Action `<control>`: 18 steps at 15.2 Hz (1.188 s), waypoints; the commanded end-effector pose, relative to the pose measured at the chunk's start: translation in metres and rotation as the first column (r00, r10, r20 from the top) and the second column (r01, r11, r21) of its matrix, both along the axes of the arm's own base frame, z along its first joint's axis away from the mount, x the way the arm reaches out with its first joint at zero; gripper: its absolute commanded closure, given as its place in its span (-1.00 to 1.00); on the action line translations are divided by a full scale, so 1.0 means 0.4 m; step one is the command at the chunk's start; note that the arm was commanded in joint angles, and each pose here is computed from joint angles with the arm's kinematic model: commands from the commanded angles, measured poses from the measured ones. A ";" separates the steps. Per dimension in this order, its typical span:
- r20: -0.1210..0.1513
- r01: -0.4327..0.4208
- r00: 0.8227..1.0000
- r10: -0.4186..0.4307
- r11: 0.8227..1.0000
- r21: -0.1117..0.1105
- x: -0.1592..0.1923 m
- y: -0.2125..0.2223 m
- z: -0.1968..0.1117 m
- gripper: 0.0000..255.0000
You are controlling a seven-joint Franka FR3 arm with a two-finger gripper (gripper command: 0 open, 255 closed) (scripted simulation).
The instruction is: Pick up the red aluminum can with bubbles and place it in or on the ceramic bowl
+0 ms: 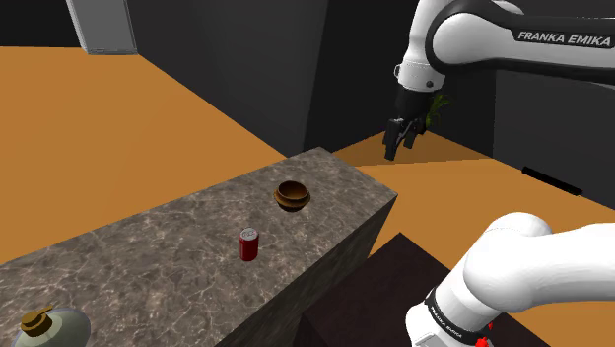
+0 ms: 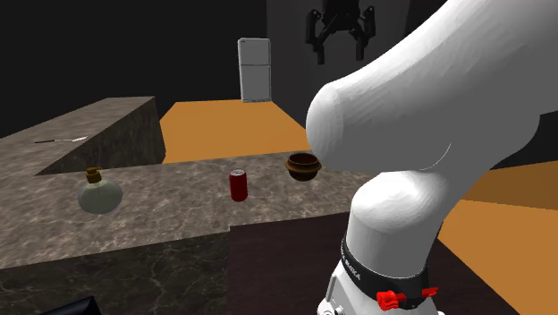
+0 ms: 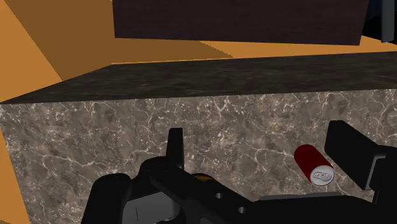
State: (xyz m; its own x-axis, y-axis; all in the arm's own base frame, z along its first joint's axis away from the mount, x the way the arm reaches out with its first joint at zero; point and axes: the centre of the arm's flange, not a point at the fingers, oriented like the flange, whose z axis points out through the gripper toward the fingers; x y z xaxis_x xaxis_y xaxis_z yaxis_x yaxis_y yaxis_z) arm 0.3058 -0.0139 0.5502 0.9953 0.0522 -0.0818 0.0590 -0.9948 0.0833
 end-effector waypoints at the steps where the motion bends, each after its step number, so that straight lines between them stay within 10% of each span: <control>1: 0.000 0.000 1.000 0.000 1.000 0.000 0.000 0.000 0.000 -1.00; 18: 0.027 -0.004 1.000 0.003 0.999 0.038 0.268 0.246 -0.410 -1.00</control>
